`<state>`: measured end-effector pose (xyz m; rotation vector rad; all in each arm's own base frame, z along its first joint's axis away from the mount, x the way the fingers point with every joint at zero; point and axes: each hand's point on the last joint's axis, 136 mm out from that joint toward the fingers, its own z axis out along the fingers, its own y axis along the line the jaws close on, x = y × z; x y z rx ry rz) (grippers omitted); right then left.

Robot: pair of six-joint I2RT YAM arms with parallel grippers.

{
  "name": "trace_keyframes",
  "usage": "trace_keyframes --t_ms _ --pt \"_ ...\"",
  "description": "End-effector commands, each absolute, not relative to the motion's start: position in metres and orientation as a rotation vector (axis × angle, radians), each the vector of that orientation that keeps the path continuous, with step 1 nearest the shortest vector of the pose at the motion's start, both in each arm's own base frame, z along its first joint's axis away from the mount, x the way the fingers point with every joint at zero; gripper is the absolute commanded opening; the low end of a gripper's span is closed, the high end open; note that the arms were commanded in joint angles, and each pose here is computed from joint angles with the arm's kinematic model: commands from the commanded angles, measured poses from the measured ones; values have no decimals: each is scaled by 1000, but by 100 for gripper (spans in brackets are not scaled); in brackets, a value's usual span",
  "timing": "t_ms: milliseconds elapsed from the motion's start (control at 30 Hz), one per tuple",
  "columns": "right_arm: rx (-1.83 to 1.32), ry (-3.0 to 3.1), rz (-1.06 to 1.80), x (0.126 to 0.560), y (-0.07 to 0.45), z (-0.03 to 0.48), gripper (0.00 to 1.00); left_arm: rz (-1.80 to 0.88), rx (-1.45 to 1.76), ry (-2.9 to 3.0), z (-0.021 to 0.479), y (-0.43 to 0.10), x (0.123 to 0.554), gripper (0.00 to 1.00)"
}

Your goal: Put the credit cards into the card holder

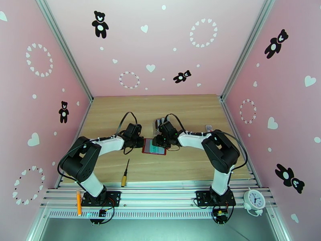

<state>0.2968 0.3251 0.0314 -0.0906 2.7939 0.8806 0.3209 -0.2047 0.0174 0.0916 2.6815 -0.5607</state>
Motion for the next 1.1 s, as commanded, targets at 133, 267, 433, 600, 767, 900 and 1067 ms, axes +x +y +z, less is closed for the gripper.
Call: trace_keyframes --t_ms 133,267,433,600,767,900,1067 --pt "-99 2855 757 298 321 26 41 -667 107 2716 12 -218 310 7" --pt "-96 2859 758 303 325 27 40 -676 105 2712 14 -218 310 7" --pt "-118 2871 759 300 332 27 40 -678 100 2713 14 -218 309 7" --pt "-148 2873 744 299 333 30 40 -697 98 2710 15 -220 308 6" --pt "-196 2888 740 298 339 30 40 -723 99 2712 15 -223 307 6" --pt "-223 2894 747 298 346 29 39 -727 104 2711 16 -224 306 6" --pt "-261 2892 759 297 358 30 39 -719 101 2709 16 -223 307 6"
